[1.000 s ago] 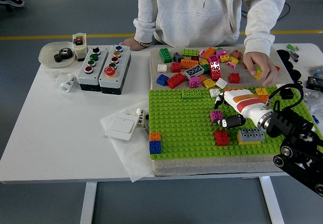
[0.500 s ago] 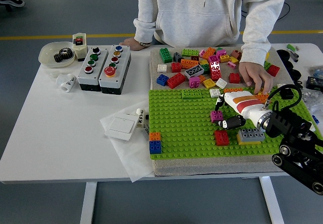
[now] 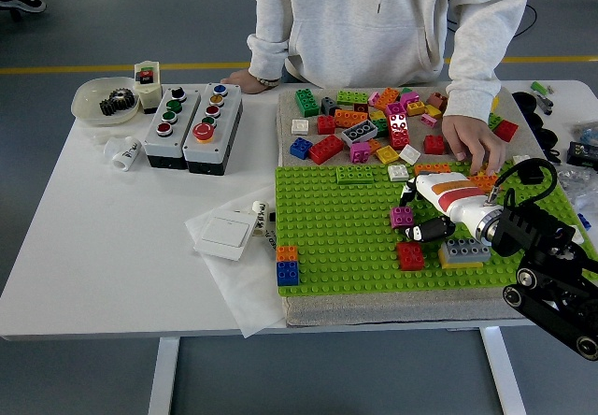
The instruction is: Pick up the brick,pile it on top of brick,press brick,pick up the brick,pile it on top of brick,press brick
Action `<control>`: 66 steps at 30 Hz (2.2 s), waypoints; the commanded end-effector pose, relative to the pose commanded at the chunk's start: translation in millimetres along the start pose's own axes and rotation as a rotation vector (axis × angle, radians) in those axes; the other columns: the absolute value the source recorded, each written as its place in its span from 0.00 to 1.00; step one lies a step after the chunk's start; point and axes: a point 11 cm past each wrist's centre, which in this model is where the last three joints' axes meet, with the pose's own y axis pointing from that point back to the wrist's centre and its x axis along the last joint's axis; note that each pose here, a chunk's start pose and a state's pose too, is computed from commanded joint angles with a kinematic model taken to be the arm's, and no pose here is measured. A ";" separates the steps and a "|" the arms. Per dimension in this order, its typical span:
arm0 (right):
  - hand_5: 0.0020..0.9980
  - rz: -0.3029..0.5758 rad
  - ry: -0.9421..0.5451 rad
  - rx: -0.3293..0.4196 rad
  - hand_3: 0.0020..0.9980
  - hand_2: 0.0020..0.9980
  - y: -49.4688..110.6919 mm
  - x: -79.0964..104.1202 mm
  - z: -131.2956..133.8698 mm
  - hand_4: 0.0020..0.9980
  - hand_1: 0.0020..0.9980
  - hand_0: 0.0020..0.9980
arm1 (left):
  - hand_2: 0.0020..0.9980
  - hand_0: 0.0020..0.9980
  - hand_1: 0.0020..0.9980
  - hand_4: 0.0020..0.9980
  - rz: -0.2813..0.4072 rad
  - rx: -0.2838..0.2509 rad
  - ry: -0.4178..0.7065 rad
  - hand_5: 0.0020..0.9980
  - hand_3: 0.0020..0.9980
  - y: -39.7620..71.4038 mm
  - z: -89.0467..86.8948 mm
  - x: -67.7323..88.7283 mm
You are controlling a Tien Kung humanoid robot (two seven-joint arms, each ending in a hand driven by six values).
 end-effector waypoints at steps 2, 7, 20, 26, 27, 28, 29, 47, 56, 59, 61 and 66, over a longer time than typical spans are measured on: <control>0.32 0.002 -0.002 0.000 0.56 0.64 -0.4 0.2 -0.1 0.86 0.63 0.62 | 0.84 0.78 0.79 0.66 0.000 0.001 -0.002 0.67 0.62 0.0 -0.1 0.0; 0.32 0.008 -0.004 0.000 0.56 0.64 0.0 0.4 0.7 0.86 0.63 0.62 | 0.84 0.78 0.79 0.66 0.000 0.001 -0.002 0.67 0.62 0.0 -0.4 -0.1; 0.33 0.020 -0.017 -0.002 0.53 0.61 0.6 1.0 2.5 0.82 0.58 0.57 | 0.84 0.78 0.79 0.65 0.000 0.000 -0.002 0.67 0.62 0.0 0.1 -0.1; 0.32 0.019 -0.025 -0.002 0.52 0.58 0.3 0.7 3.2 0.81 0.55 0.56 | 0.84 0.78 0.79 0.66 -0.001 -0.001 -0.001 0.67 0.62 0.1 0.6 -0.2; 0.34 0.019 -0.026 -0.001 0.50 0.57 0.3 0.6 3.1 0.79 0.54 0.53 | 0.84 0.78 0.79 0.65 -0.001 -0.001 -0.001 0.67 0.62 0.1 0.6 -0.2; 0.34 0.020 -0.027 -0.001 0.50 0.57 0.3 0.5 3.0 0.79 0.54 0.53 | 0.84 0.78 0.79 0.65 -0.001 -0.001 -0.001 0.67 0.62 0.1 0.5 -0.3; 0.34 0.020 -0.027 -0.001 0.50 0.57 0.4 0.4 2.9 0.79 0.54 0.53 | 0.84 0.78 0.79 0.65 -0.001 -0.001 -0.001 0.67 0.62 0.1 0.5 -0.3; 0.36 0.036 -0.032 0.006 0.48 0.54 2.8 3.7 1.5 0.76 0.50 0.49 | 0.84 0.78 0.79 0.65 -0.003 0.000 -0.001 0.67 0.62 0.1 -0.1 -1.0; 0.38 0.070 -0.023 0.035 0.48 0.54 9.2 19.1 -5.2 0.76 0.49 0.49 | 0.84 0.78 0.79 0.65 -0.002 0.001 -0.001 0.67 0.62 0.0 -0.8 -0.9; 0.36 0.082 0.009 0.056 0.48 0.54 15.9 29.6 -7.4 0.75 0.49 0.50 | 0.84 0.78 0.79 0.65 -0.001 0.001 0.001 0.67 0.62 0.0 -0.9 -0.6; 0.36 0.088 0.039 0.073 0.48 0.54 21.6 37.7 -7.9 0.75 0.49 0.50 | 0.84 0.78 0.79 0.65 0.000 0.000 0.002 0.67 0.62 0.0 -0.6 -0.2; 0.37 0.098 0.121 0.118 0.48 0.54 37.8 58.7 -6.4 0.74 0.50 0.51 | 0.84 0.78 0.79 0.65 0.001 -0.001 0.003 0.67 0.62 -0.1 -0.2 0.7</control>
